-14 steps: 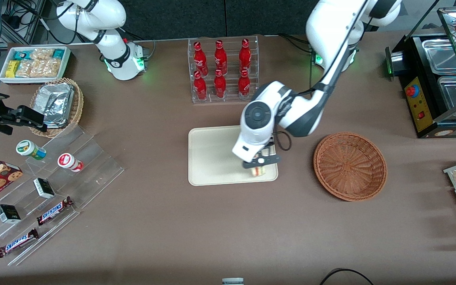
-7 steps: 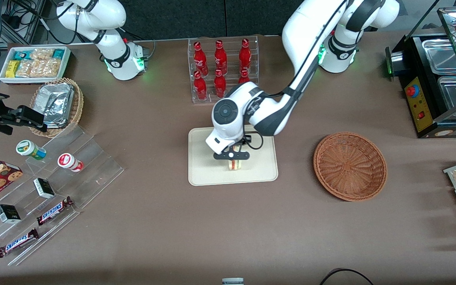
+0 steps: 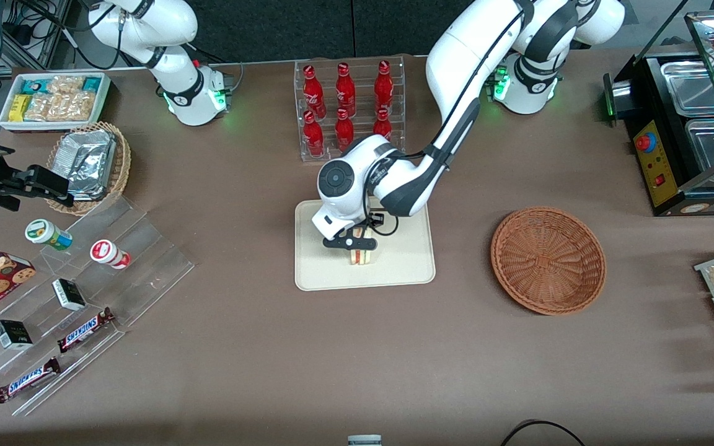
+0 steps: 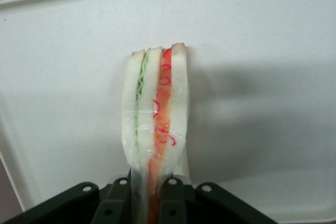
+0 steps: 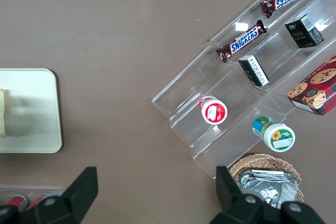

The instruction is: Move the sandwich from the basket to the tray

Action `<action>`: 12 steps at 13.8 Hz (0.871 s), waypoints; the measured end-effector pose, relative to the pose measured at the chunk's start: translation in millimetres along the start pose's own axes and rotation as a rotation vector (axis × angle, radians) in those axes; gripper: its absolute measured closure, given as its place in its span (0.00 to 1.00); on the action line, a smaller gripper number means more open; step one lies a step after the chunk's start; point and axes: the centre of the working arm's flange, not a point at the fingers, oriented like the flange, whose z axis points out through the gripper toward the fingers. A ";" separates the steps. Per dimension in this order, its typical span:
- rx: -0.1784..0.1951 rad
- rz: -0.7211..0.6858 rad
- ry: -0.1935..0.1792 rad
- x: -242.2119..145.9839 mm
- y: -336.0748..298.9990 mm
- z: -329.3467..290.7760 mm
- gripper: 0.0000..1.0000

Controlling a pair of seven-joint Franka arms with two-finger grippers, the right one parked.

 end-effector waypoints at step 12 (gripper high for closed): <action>0.000 -0.033 0.008 5.2 -2.2 -1.2 0.08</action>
